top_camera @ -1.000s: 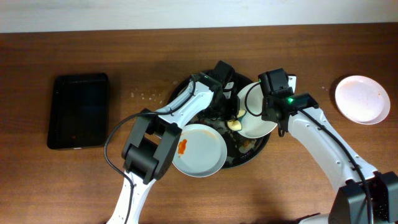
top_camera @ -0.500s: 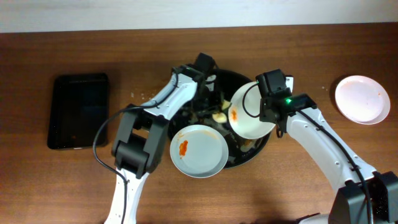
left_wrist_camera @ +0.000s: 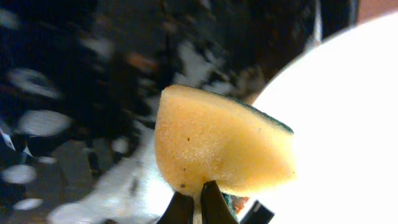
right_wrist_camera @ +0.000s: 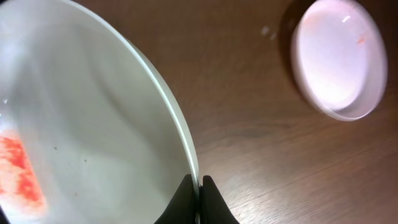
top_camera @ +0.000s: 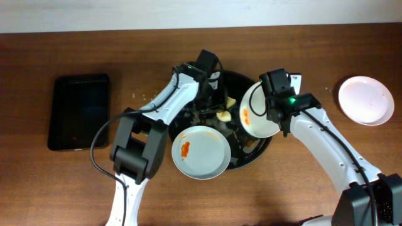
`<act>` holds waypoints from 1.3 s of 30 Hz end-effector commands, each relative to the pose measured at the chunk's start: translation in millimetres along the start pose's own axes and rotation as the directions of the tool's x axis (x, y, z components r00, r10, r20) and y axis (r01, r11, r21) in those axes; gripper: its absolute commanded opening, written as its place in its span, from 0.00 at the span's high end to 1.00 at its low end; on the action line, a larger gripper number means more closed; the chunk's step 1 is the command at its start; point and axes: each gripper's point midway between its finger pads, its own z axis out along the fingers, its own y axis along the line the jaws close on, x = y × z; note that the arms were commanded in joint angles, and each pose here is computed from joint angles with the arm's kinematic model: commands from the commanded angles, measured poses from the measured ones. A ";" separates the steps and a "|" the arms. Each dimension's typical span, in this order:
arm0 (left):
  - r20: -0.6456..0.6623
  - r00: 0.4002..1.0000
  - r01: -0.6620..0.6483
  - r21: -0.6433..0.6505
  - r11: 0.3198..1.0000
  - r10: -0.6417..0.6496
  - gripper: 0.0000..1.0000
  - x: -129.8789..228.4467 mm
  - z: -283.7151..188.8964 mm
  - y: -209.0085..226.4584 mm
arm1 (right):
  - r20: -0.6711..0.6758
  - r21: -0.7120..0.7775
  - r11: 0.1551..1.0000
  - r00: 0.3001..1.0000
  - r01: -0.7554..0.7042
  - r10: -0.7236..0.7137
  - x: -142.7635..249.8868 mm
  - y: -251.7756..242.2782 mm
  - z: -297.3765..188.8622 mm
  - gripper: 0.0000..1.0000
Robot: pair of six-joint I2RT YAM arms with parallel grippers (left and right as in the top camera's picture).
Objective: Clean dirty plates on tray and stack at the side
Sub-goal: 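Tilt the plate up with the right gripper while scrubbing with the sponge, then scrub the tilted plate with the sponge in the left gripper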
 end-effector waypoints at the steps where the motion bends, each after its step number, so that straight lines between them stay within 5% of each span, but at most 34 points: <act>1: 0.015 0.997 -0.077 0.080 0.994 0.076 1.00 7.8 -23.2 -36.8 | 0.092 0.052 0.999 0.996 0.009 -0.014 -31.4 -13.7 -18.5 0.96; 28: -0.062 0.983 -0.168 0.071 0.983 0.172 1.00 47.9 -1.2 -64.8 | 0.139 0.073 0.992 0.983 0.107 -0.116 -32.7 20.8 -28.3 0.96; 34: -0.083 0.974 -0.199 0.149 0.969 0.213 1.00 53.5 -3.2 -77.1 | 0.145 0.066 0.991 0.982 0.113 -0.122 -32.6 24.7 -30.1 0.96; 39: -0.053 0.976 -0.211 0.033 0.977 0.213 1.00 44.1 7.9 -53.6 | 0.146 0.066 0.991 0.982 0.113 -0.122 -32.8 24.9 -30.4 0.96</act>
